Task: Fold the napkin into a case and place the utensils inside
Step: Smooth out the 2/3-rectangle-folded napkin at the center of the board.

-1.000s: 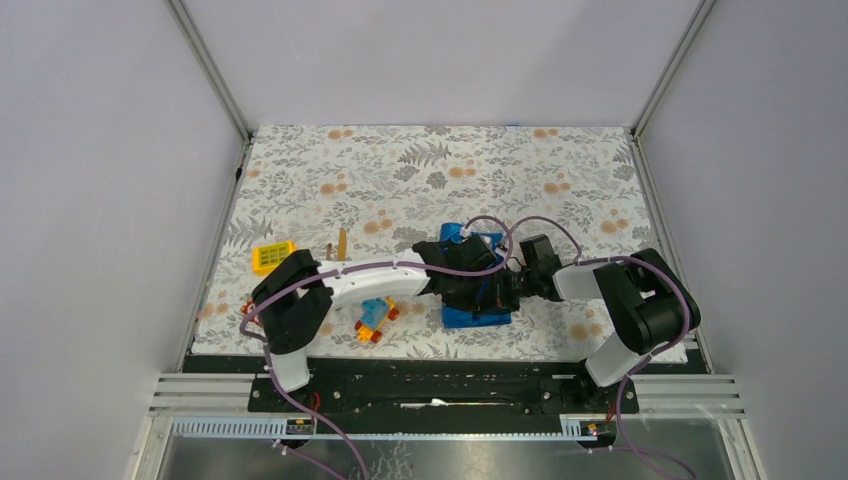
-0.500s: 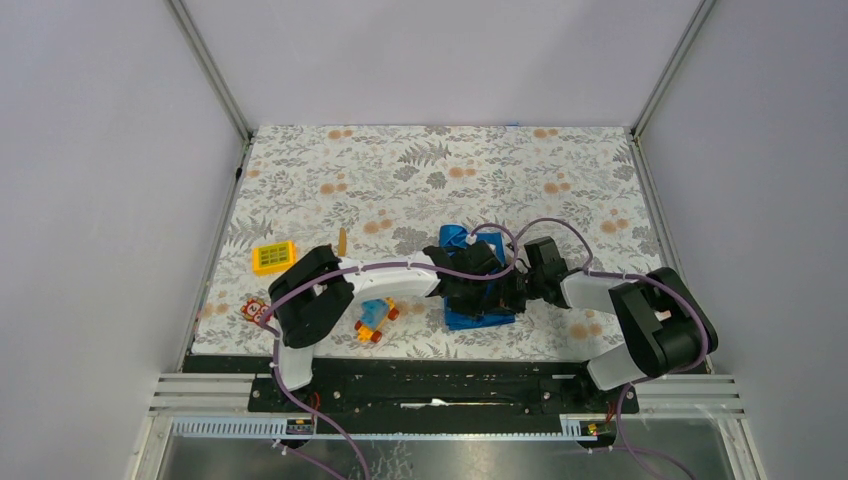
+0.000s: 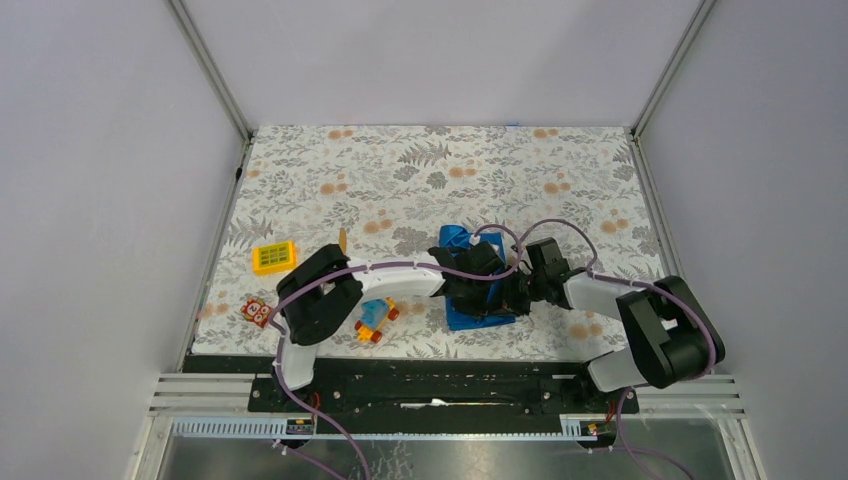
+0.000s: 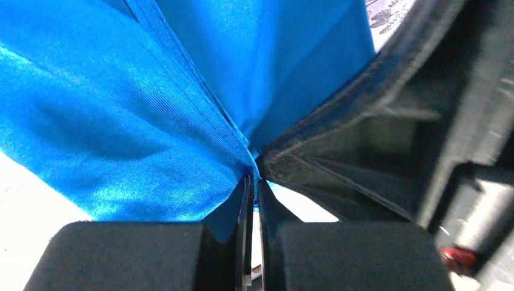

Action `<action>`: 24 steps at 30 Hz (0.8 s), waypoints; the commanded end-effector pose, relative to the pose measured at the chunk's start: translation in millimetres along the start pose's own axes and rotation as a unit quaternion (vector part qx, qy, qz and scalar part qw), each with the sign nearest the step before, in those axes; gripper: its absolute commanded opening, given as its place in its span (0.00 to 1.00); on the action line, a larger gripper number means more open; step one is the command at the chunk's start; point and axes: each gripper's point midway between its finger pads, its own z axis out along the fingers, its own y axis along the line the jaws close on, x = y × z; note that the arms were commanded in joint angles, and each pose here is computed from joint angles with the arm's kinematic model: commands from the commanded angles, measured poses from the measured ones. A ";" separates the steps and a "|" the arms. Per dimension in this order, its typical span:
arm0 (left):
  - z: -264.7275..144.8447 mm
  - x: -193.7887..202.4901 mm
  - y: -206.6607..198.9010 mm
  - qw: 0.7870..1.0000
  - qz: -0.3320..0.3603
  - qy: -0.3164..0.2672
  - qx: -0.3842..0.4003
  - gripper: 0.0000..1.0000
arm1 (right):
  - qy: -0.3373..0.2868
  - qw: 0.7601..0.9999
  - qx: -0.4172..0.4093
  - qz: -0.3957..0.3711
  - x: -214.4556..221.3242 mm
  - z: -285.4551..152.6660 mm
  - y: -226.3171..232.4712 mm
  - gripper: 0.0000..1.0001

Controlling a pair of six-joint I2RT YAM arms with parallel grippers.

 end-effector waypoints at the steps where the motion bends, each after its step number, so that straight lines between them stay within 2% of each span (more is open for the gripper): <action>1: 0.7 -15.9 -17.8 1.000 0.002 -0.018 0.024 0.09 | -0.017 0.999 0.030 -0.018 -7.9 -13.8 4.4 0.16; 5: 1.4 -15.4 -16.2 1.000 0.003 -0.019 0.022 0.10 | -0.017 0.998 0.053 -0.021 -6.2 -14.1 -7.2 0.17; 11: 4.3 -17.8 -20.5 0.999 0.006 -0.019 0.030 0.13 | 0.004 0.999 0.042 -0.008 2.3 -1.2 -15.8 0.15; 14: 3.4 -20.7 -22.3 0.999 0.011 -0.021 0.031 0.25 | 0.011 0.999 0.044 -0.007 4.7 0.3 -18.4 0.15; 18: -15.0 -31.5 -27.2 0.998 0.020 -0.037 0.042 0.47 | -0.003 0.998 0.052 -0.022 -2.7 -5.0 -15.1 0.15; 20: -32.6 -41.6 -31.7 0.997 0.022 -0.054 0.059 0.53 | -0.012 0.997 0.063 -0.034 -8.5 -10.3 -12.6 0.15; 24: -70.9 -64.1 -38.9 0.989 0.012 -0.079 0.128 0.56 | -0.030 0.995 0.069 -0.065 -21.5 -21.5 -0.8 0.18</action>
